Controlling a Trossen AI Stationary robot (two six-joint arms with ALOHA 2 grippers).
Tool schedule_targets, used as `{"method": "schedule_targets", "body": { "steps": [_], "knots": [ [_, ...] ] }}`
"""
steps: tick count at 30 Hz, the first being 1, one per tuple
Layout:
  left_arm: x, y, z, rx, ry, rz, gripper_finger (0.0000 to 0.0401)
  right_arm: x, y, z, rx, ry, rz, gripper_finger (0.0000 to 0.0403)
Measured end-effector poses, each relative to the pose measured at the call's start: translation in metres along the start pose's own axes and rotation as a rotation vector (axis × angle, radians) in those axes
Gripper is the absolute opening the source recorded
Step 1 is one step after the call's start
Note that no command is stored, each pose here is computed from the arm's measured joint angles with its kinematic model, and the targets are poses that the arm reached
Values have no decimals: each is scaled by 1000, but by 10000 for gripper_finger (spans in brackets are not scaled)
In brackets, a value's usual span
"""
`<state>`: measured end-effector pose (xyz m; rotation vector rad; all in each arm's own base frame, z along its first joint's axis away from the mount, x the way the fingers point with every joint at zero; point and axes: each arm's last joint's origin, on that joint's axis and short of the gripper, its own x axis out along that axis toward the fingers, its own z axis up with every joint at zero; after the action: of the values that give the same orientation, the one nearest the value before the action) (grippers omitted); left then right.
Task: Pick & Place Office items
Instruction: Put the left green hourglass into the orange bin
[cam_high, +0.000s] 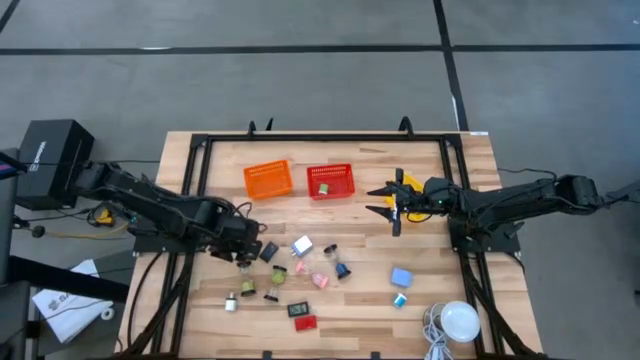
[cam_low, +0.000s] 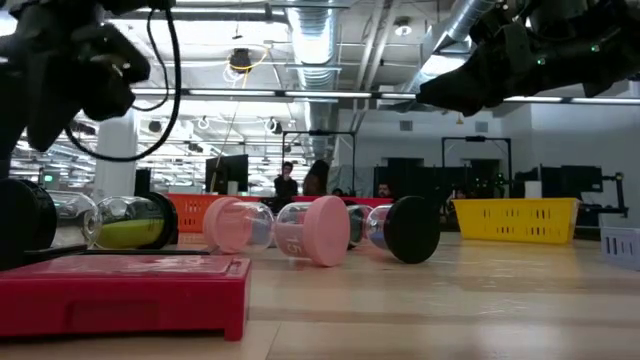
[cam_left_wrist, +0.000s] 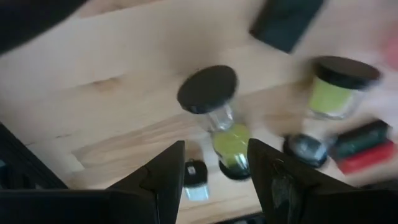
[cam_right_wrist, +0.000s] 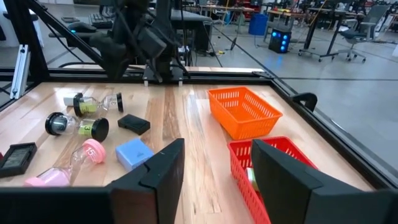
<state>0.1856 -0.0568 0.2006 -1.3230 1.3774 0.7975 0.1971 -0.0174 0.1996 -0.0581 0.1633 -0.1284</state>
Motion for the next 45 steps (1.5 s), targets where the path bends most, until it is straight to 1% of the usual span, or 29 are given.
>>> {"method": "schedule_targets", "body": {
  "steps": [2, 4, 7, 10, 12, 16, 22, 28, 32, 34, 37, 40, 43, 45],
  "knots": [
    [6, -1, -1, -7, -14, 28, 171, 0, 0, 0, 0, 0, 0, 176],
    [11, -3, 0, -39, -36, 56, 171, 0, 0, 0, 0, 1, 0, 176],
    [16, -4, 1, -61, -69, 77, 171, 0, 0, 0, 0, 1, 0, 177],
    [19, -5, 2, -57, -72, 88, 171, 0, 0, 0, 0, 1, 0, 177],
    [18, -5, 2, -34, -61, 88, 171, 0, 0, 0, 0, 1, 0, 175],
    [11, -3, 1, 7, -50, 52, 171, 0, 0, 0, 0, 1, 0, 172],
    [-2, 0, 2, 14, -169, -30, 171, 0, 0, 0, 8, 4, 1, 169],
    [-9, 3, -1, 21, -149, -71, 171, 0, -3, -3, 9, 26, -14, 171],
    [-11, 3, -1, -63, -117, -83, 171, 0, -4, -4, 7, 43, -19, 169],
    [-9, 3, -2, -97, -111, -78, 171, 0, -4, -5, -17, 54, -18, 168],
    [-4, 1, -7, -118, -66, -56, 182, 0, -4, -6, -57, 57, -16, 170],
    [2, -1, -11, -118, -34, -26, 201, 0, -4, -6, -90, 58, -15, 170],
    [4, -1, -12, -118, -29, -13, 222, 0, -4, -6, -106, 56, -15, 169],
    [4, -1, -11, -147, -61, -25, 234, 0, -4, -6, -107, 56, -15, 167]
  ]
}}
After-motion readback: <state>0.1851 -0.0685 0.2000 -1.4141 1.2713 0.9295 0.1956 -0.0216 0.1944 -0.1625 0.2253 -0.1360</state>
